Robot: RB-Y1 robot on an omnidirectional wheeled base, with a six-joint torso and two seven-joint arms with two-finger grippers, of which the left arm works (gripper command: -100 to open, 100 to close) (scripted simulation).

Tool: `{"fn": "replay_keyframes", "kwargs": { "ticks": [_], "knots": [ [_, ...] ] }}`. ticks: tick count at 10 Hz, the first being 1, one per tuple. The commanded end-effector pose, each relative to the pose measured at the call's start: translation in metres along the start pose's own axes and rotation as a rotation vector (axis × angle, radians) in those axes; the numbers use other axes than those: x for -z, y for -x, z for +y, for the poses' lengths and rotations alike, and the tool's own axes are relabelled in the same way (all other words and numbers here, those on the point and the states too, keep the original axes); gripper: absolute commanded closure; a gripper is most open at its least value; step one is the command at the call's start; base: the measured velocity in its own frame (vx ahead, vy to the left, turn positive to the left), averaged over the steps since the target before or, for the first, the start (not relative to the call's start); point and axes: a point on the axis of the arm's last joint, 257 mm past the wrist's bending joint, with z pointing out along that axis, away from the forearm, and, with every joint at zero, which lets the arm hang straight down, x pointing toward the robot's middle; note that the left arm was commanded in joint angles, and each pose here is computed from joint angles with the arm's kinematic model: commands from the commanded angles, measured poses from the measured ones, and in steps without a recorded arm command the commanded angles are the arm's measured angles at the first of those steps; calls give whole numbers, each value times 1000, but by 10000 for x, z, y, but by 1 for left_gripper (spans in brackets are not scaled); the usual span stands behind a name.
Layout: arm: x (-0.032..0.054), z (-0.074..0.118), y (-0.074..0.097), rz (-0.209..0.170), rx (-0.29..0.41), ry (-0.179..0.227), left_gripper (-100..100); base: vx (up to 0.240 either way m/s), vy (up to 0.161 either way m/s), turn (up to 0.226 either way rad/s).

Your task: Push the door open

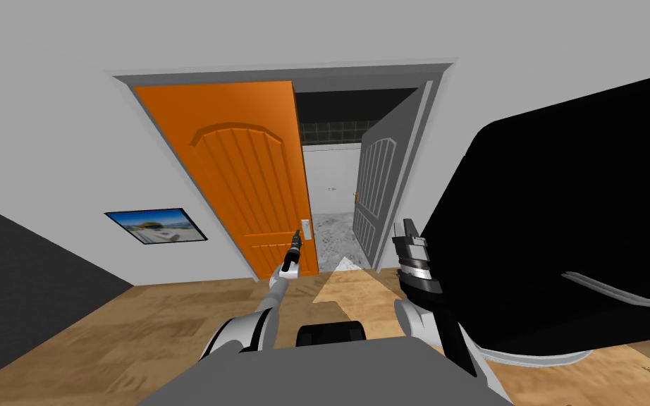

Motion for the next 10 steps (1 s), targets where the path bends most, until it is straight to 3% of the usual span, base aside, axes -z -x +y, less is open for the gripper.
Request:
{"fn": "replay_keyframes", "kwargs": {
  "ticks": [1, 4, 7, 8, 9, 10],
  "knots": [
    [-20, -16, 145, -12, -18, -3, -100, 170, -9, -17],
    [-22, -13, 192, -19, -19, -2, -100, 206, 13, -20],
    [4, 33, -45, -4, 20, 7, -100, 184, -6, -19],
    [-12, 4, 8, -8, 11, 5, -100, 77, -3, -4],
    [-12, 4, 8, -8, 11, 5, 100, -10, -1, 6],
    [-12, 4, 8, -8, 11, 5, 100, -28, 0, -8]
  ]
}}
